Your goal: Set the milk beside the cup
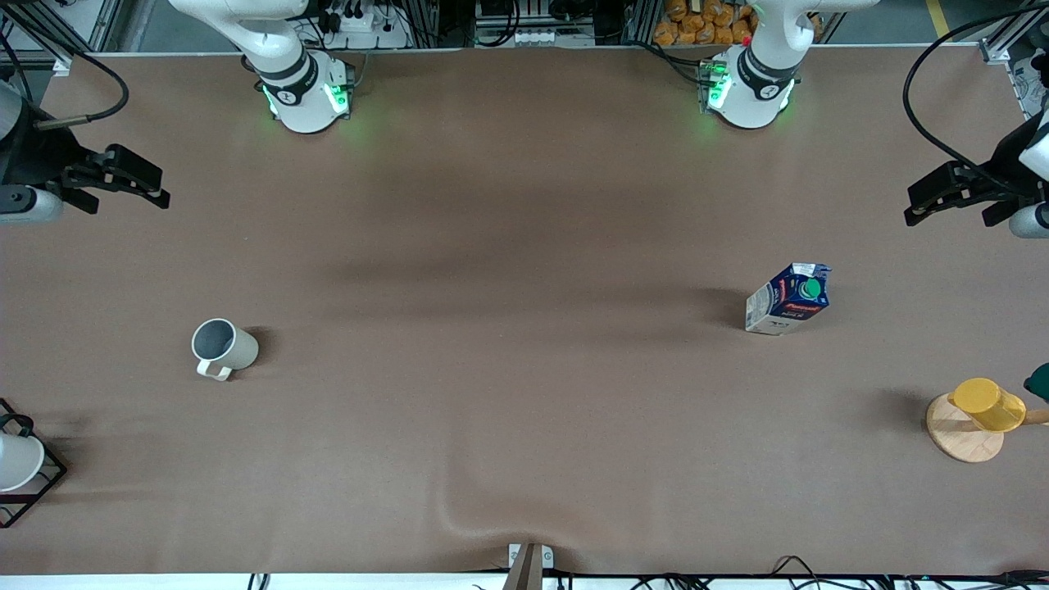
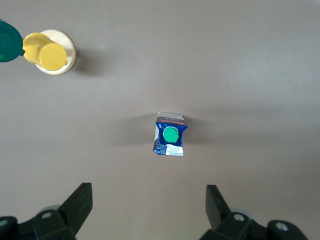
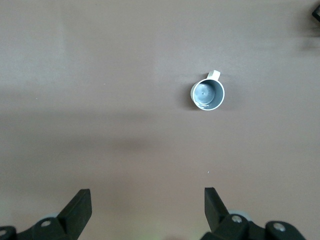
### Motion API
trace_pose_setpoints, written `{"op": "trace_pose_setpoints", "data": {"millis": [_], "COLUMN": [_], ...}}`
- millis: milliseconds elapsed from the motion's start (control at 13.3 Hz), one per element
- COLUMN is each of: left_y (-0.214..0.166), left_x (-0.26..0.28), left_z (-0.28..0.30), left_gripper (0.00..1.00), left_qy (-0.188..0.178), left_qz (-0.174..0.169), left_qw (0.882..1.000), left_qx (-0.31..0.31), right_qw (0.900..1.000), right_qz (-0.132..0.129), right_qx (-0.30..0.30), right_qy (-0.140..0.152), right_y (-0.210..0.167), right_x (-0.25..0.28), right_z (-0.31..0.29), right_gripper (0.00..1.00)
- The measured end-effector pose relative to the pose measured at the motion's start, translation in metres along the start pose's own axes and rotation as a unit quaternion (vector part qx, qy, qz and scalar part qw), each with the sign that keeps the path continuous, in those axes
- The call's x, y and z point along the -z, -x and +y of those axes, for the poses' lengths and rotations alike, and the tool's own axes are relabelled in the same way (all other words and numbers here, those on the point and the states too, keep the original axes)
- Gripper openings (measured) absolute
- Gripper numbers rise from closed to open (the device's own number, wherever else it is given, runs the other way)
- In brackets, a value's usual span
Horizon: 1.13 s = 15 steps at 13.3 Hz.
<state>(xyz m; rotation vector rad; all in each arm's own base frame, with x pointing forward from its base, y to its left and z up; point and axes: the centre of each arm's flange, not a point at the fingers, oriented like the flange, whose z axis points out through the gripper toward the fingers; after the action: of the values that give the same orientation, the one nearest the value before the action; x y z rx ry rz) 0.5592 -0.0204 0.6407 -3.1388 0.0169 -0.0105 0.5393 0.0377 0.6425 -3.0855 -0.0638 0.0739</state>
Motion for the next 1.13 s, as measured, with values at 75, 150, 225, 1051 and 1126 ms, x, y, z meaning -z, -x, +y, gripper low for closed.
{"op": "trace_pose_setpoints", "data": {"millis": [75, 150, 225, 1051, 1126], "left_y": [0.000, 0.000, 0.000, -0.001, -0.001], "left_x": [0.000, 0.000, 0.000, -0.003, -0.003], "left_z": [0.000, 0.001, 0.002, 0.000, 0.000], "left_gripper": [1.00, 1.00, 1.00, 1.00, 1.00], "left_qy": [0.000, 0.000, 0.001, 0.003, 0.003], "left_qz": [0.000, 0.000, -0.001, -0.003, -0.003], "left_qw": [1.000, 1.000, 1.000, 1.000, 1.000], "left_qx": [0.000, -0.001, -0.001, 0.002, 0.003], "right_qw": [1.000, 1.000, 1.000, 1.000, 1.000], "right_qz": [-0.001, -0.003, -0.006, -0.026, -0.029], "right_qx": [0.000, 0.001, 0.001, -0.006, -0.007], "right_qy": [0.001, 0.003, 0.004, 0.007, 0.008], "right_y": [0.000, 0.001, 0.001, -0.001, -0.002], "right_x": [0.000, -0.001, -0.001, -0.014, -0.017], "right_z": [-0.003, -0.005, -0.006, 0.001, 0.002], "right_gripper": [1.00, 1.00, 1.00, 1.00, 1.00]}}
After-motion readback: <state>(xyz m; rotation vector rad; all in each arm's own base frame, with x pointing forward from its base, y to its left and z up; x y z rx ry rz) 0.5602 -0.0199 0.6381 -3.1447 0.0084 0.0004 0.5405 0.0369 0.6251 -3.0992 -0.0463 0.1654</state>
